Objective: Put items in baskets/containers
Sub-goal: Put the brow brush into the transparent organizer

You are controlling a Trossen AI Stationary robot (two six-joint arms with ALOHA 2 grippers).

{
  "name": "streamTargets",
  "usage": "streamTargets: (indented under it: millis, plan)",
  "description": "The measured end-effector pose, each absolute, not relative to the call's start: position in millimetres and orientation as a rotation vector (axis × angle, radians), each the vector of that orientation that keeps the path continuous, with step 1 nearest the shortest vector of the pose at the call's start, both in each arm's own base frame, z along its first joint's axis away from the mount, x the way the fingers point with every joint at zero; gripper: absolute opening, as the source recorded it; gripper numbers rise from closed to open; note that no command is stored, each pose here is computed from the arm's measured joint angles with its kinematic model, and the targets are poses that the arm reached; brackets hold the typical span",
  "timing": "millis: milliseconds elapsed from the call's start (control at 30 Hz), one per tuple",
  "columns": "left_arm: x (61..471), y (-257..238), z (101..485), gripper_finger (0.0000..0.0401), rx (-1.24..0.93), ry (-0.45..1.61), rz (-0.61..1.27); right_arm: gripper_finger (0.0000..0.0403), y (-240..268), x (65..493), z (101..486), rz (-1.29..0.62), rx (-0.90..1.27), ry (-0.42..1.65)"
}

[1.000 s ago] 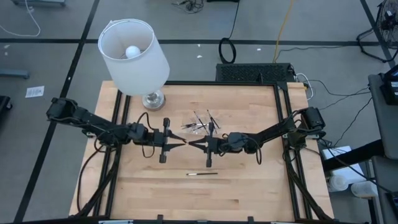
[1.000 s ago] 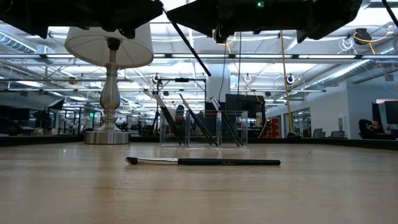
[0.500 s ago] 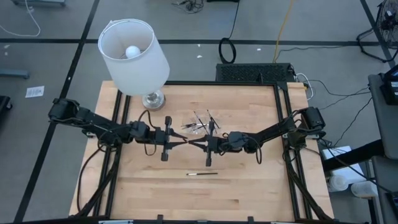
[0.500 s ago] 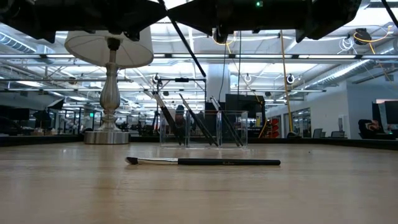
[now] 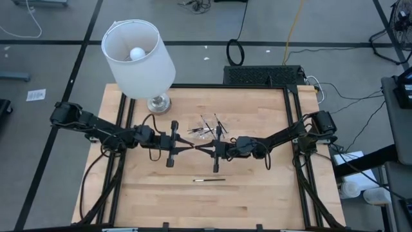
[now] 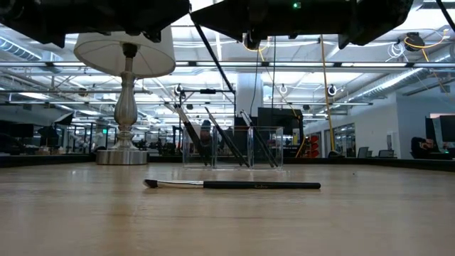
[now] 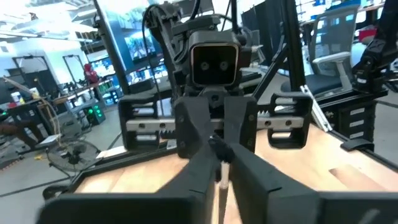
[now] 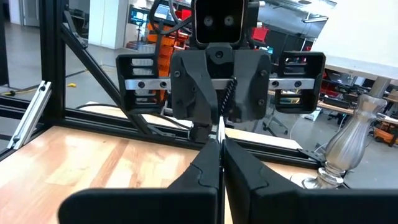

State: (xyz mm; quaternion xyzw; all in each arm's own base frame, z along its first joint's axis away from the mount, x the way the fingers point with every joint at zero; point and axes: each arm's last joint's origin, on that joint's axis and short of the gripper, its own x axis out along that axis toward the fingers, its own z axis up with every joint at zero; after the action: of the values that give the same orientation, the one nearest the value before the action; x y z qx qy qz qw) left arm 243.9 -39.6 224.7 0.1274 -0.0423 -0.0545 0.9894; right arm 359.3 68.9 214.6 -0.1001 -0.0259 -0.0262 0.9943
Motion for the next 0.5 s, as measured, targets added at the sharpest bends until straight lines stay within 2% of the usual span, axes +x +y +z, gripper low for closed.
streamTargets:
  millis: [100, 500]
  plan:
    - [249, -41, 225, 0.0011, 0.254, -0.082, -0.131, 0.0000, 69, 359, 214, -0.053, -0.201, -0.050]
    - [263, -43, 216, 0.0002, 0.294, -0.012, -0.131, 0.0002, 69, 359, 210, -0.053, -0.213, -0.017]
